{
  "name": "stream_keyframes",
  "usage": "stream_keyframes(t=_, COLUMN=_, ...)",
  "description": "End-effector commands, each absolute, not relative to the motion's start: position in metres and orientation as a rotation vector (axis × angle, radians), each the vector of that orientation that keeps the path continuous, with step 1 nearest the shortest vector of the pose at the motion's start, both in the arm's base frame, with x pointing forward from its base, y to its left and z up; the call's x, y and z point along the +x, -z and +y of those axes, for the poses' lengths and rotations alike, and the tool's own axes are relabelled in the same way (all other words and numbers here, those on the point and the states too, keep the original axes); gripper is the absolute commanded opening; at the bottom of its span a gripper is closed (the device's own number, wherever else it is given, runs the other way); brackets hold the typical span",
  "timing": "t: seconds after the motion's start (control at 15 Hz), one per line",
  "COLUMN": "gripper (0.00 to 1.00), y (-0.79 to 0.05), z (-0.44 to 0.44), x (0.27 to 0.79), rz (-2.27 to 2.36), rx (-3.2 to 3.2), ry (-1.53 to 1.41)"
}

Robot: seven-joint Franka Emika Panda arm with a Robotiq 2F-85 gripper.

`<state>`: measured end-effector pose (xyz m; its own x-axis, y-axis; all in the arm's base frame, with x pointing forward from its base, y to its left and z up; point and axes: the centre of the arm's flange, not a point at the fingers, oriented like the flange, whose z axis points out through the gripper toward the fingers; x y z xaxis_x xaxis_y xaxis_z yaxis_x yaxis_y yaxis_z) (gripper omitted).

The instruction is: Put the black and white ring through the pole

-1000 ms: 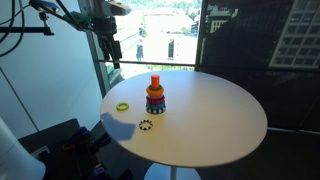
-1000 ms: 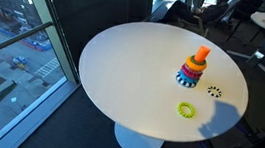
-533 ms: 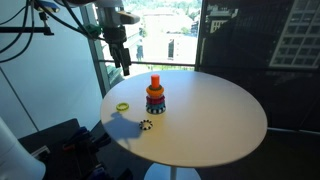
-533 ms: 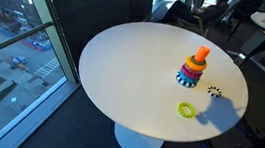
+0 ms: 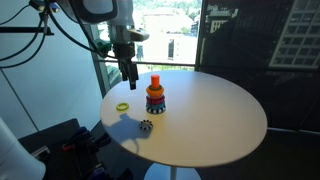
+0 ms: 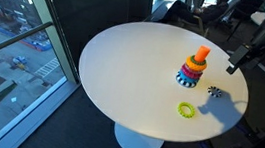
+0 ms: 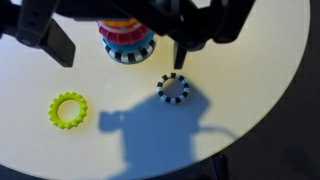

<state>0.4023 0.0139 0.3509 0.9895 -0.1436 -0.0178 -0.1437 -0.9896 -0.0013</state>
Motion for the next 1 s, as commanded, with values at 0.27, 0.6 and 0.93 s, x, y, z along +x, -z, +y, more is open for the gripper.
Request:
stream_keyframes(t=0.27, gripper=1.0, y=-0.319, z=-0.006, x=0.429, rz=0.325, rx=-3.151, ry=-0.12)
stream_keyframes(t=0.6, gripper=1.0, y=-0.315, z=-0.003, x=0.416, rz=0.284, rx=-3.147, ry=-0.134)
stream_keyframes(t=0.93, gripper=1.0, y=-0.302, z=-0.011, x=0.424, rz=0.327, rx=-3.15, ry=-0.157)
